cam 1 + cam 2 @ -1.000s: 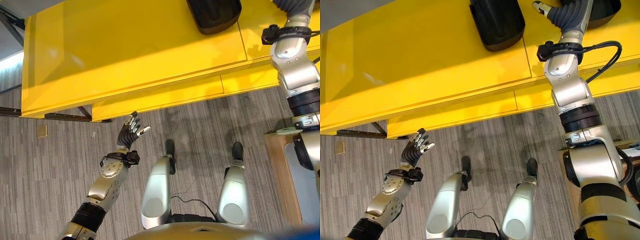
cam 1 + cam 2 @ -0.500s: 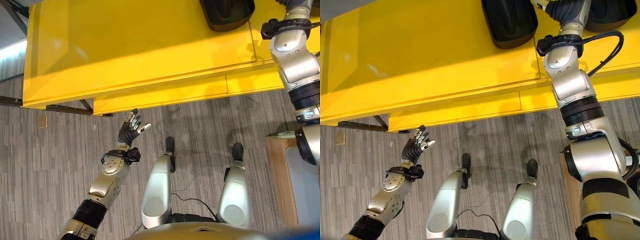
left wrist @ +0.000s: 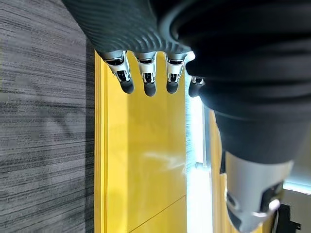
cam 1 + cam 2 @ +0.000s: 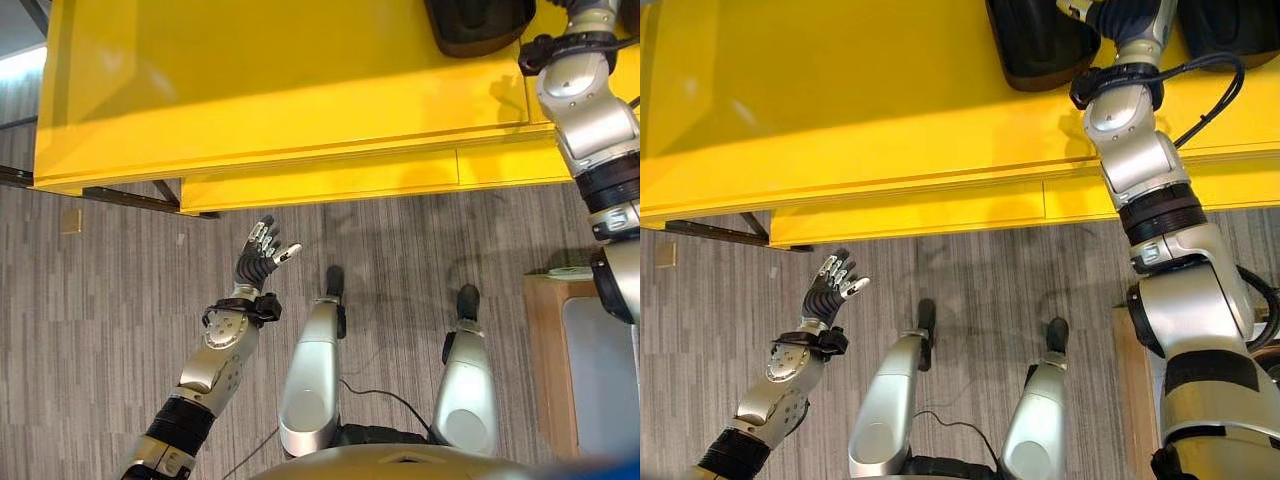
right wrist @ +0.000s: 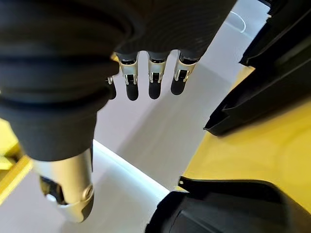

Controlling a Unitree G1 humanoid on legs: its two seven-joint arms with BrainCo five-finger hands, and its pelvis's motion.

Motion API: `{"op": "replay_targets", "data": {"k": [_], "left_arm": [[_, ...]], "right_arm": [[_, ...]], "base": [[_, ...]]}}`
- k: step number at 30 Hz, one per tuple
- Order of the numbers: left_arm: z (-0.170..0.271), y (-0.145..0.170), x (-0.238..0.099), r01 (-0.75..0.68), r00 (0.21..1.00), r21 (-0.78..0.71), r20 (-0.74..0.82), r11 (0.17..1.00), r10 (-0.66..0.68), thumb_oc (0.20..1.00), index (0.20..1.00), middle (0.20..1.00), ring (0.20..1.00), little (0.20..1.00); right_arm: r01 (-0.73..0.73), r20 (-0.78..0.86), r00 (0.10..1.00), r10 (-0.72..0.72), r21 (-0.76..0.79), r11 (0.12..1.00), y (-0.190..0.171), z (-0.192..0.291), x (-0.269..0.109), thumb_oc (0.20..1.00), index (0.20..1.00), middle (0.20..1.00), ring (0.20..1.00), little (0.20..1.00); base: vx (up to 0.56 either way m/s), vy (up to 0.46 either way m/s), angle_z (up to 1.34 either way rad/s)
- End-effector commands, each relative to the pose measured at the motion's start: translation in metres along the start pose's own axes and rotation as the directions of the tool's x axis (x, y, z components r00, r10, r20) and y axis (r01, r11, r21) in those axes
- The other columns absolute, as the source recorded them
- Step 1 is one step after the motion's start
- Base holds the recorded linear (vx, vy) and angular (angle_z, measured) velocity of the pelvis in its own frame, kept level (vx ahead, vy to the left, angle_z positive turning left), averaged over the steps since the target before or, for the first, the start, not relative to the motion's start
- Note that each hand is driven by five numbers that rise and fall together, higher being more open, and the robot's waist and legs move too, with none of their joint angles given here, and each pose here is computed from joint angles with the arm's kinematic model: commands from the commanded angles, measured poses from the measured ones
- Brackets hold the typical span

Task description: Move parts from the plastic box to the shelf.

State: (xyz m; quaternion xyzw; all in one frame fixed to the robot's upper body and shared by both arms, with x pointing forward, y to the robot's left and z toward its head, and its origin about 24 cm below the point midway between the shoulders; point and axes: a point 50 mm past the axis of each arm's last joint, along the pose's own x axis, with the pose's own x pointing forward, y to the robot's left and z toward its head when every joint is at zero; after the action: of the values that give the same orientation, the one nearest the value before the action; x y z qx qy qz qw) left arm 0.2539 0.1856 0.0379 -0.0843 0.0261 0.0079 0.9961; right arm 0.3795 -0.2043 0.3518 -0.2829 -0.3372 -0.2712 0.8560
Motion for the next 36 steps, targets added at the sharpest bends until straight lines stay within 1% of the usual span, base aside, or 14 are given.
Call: {"op": "replay_targets", "data": {"k": [1, 9, 16, 21, 29, 36], "left_arm": [[0.008, -0.005, -0.003, 0.027, 0.998, -0.004, 0.058, 1.0, -0.027, 1.0, 1.0, 1.0, 1.0, 1.0], [0.008, -0.006, -0.003, 0.019, 0.998, -0.022, 0.06, 1.0, -0.018, 1.0, 1.0, 1.0, 1.0, 1.0], [0.008, -0.008, -0.002, 0.014, 0.998, -0.036, 0.063, 0.999, -0.011, 1.0, 1.0, 1.0, 1.0, 1.0], [0.009, -0.009, -0.001, 0.015, 0.998, -0.045, 0.066, 0.999, -0.012, 1.0, 1.0, 1.0, 1.0, 1.0], [0.008, -0.009, -0.002, 0.003, 0.998, -0.06, 0.065, 0.998, 0.001, 1.0, 1.0, 1.0, 1.0, 1.0], [0.009, -0.01, -0.002, -0.002, 0.998, -0.066, 0.068, 0.998, 0.006, 1.0, 1.0, 1.0, 1.0, 1.0]], "right_arm": [[0.1, 0.091, 0.991, -0.101, 0.017, 0.995, -0.029, 0.027, 0.023, 1.0, 1.0, 1.0, 1.0, 1.0], [0.115, 0.046, 0.992, -0.115, 0.006, 0.993, -0.037, 0.017, 0.027, 1.0, 1.0, 1.0, 1.0, 1.0], [0.12, -0.021, 0.993, -0.119, 0.037, 0.992, -0.043, 0.003, 0.028, 1.0, 1.0, 1.0, 1.0, 1.0], [0.114, -0.064, 0.992, -0.109, 0.07, 0.991, -0.04, -0.004, 0.027, 1.0, 1.0, 1.0, 1.0, 1.0], [0.095, -0.104, 0.991, -0.086, 0.083, 0.992, -0.034, -0.016, 0.02, 1.0, 1.0, 1.0, 1.0, 1.0], [0.069, -0.111, 0.992, -0.059, 0.096, 0.993, -0.026, -0.016, 0.017, 1.0, 1.0, 1.0, 1.0, 1.0]], "base": [[0.0, 0.0, 0.0], [0.0, 0.001, 0.01], [0.0, -0.001, 0.01], [0.0, 0.0, 0.01], [0.0, 0.0, 0.0], [0.0, 0.0, 0.0]]}}
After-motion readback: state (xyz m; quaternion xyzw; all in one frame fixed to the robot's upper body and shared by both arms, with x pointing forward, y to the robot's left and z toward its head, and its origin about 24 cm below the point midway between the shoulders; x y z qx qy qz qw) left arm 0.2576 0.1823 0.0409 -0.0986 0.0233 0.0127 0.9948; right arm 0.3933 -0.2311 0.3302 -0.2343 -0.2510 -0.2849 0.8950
